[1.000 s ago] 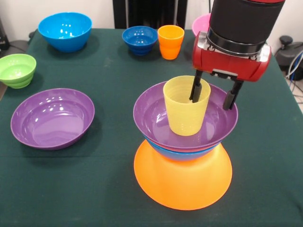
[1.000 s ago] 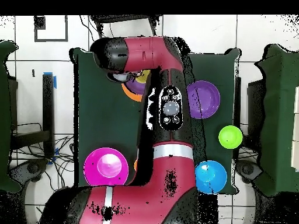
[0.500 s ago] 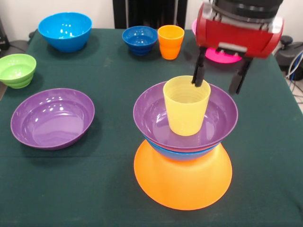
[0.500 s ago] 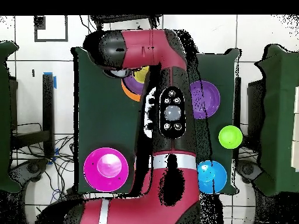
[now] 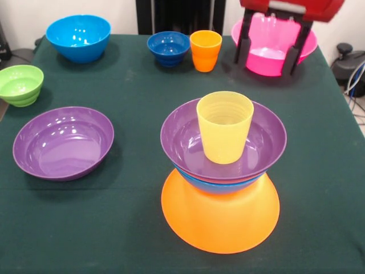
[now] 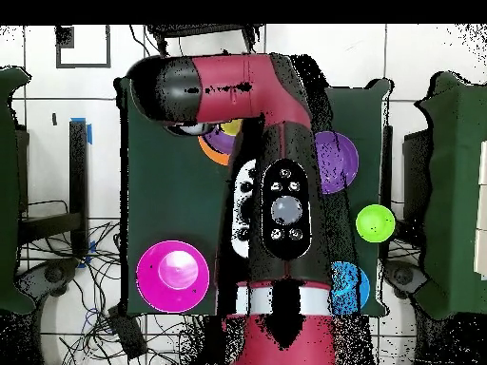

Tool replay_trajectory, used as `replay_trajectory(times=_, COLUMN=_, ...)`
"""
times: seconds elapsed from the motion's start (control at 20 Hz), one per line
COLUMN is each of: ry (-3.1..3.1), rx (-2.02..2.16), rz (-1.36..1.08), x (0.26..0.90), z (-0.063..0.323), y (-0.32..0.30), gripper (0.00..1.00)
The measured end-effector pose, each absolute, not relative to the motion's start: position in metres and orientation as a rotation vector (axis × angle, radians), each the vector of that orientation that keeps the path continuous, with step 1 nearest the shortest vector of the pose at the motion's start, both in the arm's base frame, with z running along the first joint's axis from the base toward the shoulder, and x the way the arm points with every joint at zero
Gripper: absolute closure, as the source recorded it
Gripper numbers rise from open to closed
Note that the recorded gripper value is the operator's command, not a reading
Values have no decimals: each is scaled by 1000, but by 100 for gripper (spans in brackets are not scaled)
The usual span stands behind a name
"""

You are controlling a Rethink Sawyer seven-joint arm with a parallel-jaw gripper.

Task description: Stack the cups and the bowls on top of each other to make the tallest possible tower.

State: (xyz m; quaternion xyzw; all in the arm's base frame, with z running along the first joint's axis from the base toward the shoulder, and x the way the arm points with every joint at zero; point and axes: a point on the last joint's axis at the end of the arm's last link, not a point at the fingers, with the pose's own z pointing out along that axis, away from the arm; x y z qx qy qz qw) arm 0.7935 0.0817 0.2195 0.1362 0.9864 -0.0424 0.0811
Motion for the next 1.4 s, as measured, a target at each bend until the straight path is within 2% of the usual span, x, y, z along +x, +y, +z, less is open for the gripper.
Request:
replay_trajectory(times=0.35, ry=2849, rx=409, rz=-97, x=757, z=215, y=54, gripper=0)
replay_trajectory(times=0.75, ry=2799, rx=399, rz=-120, x=693, z=182, y=9, gripper=0)
replay_trajectory(times=1.05, ry=2855, rx=329, rz=-180, x=630, z=148, y=9, gripper=0)
replay_trajectory(times=1.4, ry=2907, rx=288, rz=-214, x=573, z=133, y=21, gripper=0)
